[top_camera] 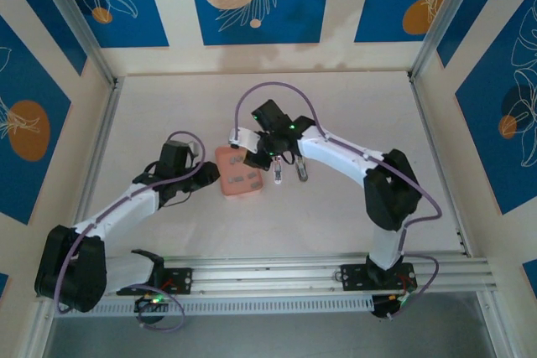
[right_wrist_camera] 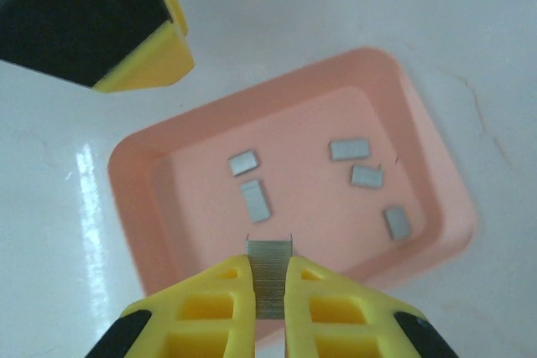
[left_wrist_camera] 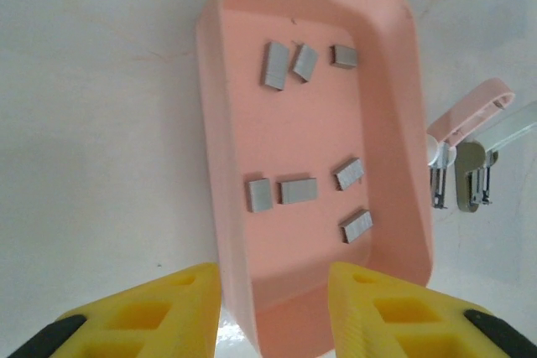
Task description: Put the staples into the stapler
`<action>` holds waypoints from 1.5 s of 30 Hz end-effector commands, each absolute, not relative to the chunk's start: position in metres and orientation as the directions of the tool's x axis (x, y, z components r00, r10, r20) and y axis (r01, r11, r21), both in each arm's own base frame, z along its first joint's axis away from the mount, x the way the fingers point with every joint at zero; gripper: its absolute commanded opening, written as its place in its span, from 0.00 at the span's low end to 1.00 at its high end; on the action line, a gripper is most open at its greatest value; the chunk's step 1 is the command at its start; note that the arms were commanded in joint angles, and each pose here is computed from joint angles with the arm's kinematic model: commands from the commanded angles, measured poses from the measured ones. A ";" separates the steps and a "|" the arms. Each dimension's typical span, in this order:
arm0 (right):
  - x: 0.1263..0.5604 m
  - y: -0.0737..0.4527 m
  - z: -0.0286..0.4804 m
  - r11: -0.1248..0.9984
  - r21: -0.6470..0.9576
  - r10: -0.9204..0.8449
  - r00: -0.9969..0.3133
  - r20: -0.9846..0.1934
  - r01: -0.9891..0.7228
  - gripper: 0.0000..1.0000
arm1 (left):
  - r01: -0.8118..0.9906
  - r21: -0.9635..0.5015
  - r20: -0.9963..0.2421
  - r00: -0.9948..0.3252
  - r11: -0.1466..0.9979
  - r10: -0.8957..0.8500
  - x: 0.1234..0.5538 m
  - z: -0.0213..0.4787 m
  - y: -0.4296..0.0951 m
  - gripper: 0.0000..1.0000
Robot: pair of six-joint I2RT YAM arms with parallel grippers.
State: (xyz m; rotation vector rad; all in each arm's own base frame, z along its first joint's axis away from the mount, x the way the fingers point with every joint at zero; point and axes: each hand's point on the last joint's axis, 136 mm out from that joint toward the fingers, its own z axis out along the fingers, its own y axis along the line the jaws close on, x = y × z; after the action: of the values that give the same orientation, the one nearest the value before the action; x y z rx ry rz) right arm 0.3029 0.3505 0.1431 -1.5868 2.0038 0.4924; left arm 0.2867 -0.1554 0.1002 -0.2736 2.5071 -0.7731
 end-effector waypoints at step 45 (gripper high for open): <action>0.210 0.200 0.019 0.987 0.150 -0.052 -0.998 -0.047 -0.059 0.31 | 0.275 -0.486 -0.633 -0.765 0.830 -0.117 0.283 0.117 -0.222 0.39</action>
State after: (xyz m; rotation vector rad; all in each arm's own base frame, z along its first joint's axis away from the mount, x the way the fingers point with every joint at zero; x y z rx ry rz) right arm 0.2141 0.2023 0.0169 -0.1031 3.0406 0.2414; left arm 0.2855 -0.2169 0.1156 0.0956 2.3417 -0.7251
